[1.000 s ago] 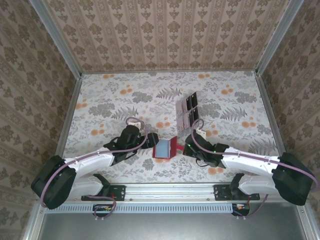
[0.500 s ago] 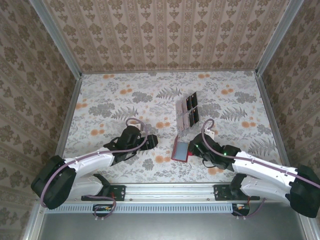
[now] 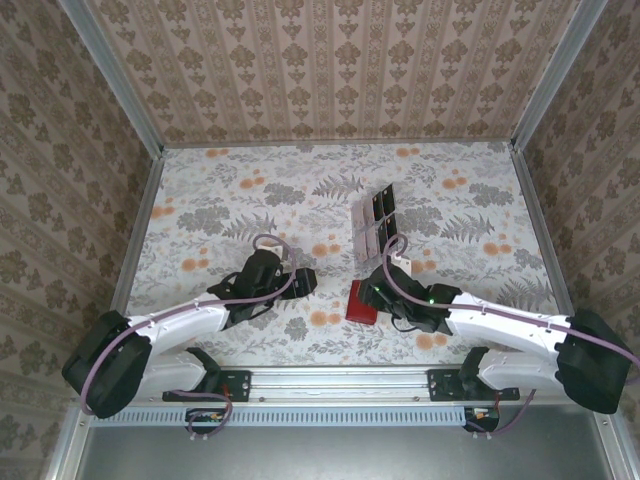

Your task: Put the credit cards into the card holder

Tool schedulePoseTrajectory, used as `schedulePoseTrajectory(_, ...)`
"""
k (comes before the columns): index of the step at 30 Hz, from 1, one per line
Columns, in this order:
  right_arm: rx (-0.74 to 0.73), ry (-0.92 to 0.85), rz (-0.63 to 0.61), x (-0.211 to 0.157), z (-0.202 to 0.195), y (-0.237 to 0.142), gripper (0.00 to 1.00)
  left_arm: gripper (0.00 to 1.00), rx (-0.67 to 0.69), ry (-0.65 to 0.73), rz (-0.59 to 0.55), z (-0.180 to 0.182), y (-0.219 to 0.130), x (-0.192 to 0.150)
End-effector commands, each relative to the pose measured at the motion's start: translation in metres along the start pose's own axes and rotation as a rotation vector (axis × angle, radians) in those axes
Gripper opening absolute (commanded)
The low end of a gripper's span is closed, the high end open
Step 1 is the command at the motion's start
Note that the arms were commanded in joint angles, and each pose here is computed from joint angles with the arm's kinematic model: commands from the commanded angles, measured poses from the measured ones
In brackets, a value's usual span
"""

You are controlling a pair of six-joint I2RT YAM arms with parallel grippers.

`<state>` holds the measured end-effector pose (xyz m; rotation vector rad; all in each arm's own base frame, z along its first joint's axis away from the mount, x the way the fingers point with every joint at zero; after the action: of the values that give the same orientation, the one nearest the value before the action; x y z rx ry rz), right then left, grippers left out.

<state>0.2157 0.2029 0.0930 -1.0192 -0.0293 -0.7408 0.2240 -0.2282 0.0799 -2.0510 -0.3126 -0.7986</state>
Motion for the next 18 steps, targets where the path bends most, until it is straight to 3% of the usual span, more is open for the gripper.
schedulePoseTrajectory(1, -0.020, 0.003, -0.027, 0.002, -0.006, 0.004, 0.58, 0.84, -0.013, 0.030, 0.010, -0.007, 0.001, 0.003)
schedulePoseTrajectory(18, -0.120, 0.023, 0.003, -0.001, -0.026, 0.045, 0.60, 0.84, -0.017, 0.028, 0.011, -0.007, 0.001, 0.000)
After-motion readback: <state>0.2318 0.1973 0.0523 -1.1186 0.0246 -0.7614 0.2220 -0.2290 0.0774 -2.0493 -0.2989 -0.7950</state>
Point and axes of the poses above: each hand's point on the last joint's axis, 136 mm out from that joint toward the fingers, its own y axis out along the fingers, its own z axis along the line the jaws close on, x = y × z, the point moved 1 cm from there along -y, back along the fingers, and after that the axes turned 15 degrees about y, right-handed, at the moved point
